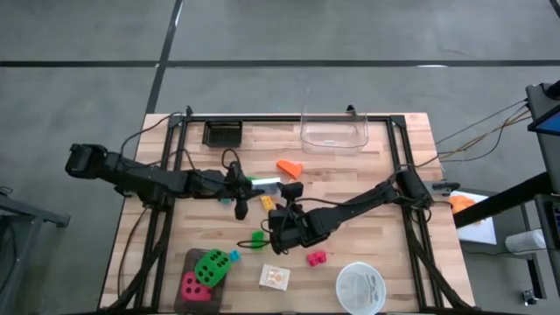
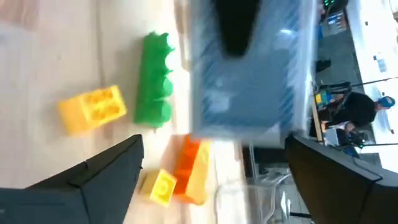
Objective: Pick & Place Toys
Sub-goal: Put the blue playing card box into the black bin
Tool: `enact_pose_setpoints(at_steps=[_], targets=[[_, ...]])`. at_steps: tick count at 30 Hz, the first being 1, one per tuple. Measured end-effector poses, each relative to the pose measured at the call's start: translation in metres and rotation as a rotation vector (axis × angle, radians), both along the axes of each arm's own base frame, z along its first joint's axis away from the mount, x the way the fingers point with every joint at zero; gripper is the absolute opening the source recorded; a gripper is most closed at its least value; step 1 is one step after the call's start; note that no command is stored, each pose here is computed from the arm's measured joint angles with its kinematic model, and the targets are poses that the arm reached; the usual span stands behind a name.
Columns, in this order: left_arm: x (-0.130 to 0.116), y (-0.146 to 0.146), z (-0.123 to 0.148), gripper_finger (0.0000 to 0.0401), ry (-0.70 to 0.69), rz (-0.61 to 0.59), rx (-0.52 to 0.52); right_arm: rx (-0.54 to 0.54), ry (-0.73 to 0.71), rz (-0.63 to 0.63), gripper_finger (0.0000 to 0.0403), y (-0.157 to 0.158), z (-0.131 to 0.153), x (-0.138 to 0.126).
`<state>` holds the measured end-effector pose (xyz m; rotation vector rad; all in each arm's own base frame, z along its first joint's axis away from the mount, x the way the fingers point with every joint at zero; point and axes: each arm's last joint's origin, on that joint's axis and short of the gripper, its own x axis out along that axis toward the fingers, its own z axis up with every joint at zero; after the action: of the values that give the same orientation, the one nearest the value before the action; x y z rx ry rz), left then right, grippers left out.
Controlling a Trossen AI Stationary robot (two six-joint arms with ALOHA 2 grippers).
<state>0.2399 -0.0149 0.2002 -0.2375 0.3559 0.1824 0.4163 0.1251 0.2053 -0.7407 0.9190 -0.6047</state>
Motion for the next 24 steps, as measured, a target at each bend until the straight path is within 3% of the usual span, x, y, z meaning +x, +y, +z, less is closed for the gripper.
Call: enact_pose_setpoints(at_steps=[5,10,18,24], targets=[[-0.017,0.004,0.007,0.0063,-0.061,0.013,-0.009,0.113,0.025,0.093,0.0337,0.02,-0.016,-0.009],[-0.036,0.012,0.01,0.0063,-0.067,0.054,-0.041,0.273,-0.023,0.288,0.0302,0.036,-0.026,-0.019],[-0.054,0.038,0.012,0.0063,-0.032,0.105,-0.115,0.612,-0.376,0.808,0.0263,0.031,-0.009,-0.061],[-0.062,0.072,0.01,0.0063,-0.03,0.222,-0.167,0.658,-0.58,0.906,0.024,0.008,0.014,-0.109]])
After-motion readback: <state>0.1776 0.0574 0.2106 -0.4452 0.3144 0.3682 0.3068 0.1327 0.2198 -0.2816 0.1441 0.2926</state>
